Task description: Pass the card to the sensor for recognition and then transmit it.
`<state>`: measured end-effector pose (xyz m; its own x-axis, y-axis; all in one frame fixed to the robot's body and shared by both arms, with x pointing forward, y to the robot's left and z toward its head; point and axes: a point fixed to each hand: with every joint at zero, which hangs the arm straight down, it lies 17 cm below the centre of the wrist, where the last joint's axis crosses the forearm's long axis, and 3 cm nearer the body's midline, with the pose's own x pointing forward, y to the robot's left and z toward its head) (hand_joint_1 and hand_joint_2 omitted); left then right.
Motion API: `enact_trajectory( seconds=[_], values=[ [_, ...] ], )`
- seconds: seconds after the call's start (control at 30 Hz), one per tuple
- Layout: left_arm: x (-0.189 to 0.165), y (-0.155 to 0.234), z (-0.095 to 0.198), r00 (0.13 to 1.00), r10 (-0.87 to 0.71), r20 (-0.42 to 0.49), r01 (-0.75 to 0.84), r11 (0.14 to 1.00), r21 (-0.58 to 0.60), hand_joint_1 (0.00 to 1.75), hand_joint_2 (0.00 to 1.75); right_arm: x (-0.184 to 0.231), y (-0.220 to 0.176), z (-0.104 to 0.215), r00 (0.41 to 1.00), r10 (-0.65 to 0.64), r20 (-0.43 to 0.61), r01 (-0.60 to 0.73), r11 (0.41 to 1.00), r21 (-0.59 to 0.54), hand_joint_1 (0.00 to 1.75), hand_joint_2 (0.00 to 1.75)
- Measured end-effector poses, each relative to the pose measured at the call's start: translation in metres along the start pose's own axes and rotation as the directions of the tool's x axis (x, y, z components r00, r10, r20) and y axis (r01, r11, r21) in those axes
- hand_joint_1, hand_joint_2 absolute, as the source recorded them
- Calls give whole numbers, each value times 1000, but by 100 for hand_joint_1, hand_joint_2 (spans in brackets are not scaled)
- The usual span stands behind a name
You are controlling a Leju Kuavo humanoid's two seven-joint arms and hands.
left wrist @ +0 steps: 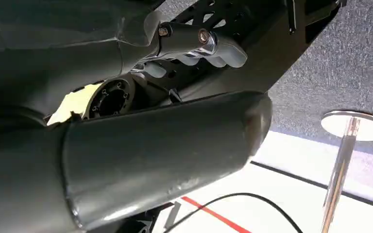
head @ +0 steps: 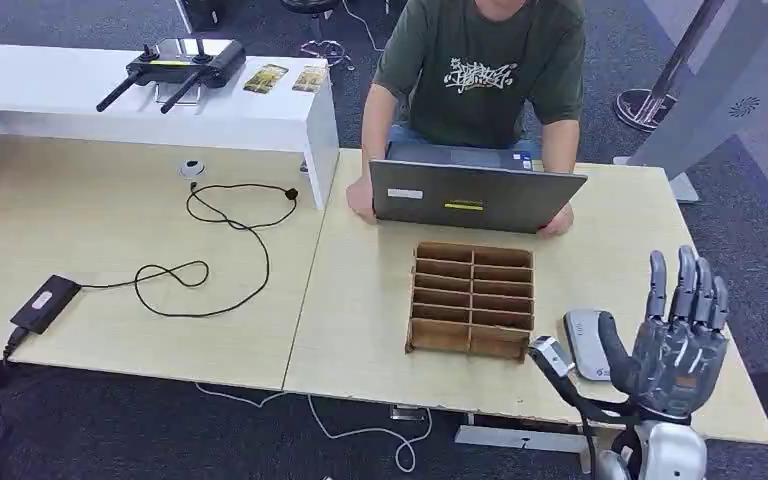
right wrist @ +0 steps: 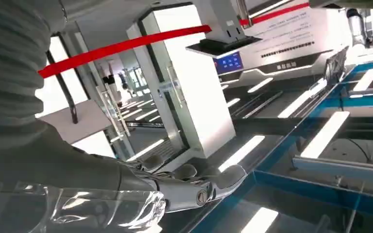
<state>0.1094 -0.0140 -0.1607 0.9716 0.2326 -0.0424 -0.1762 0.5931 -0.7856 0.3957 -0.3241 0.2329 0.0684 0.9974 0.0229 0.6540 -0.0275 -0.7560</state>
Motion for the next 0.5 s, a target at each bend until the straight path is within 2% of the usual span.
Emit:
enact_trajectory(
  seconds=[0.3,0.37,0.5],
  values=[
    [1,0,0,1000,2,6,-2,1000,0,0,0,-27,27,31,988,81,-134,-51,975,218,0,175],
    [1,0,0,1000,2,7,-2,1000,-1,0,0,-22,32,37,986,98,-136,-60,964,258,0,175],
    [1,0,0,1000,2,7,-2,1000,-1,0,0,3,38,46,994,85,-73,-59,950,306,0,175]
  ],
)
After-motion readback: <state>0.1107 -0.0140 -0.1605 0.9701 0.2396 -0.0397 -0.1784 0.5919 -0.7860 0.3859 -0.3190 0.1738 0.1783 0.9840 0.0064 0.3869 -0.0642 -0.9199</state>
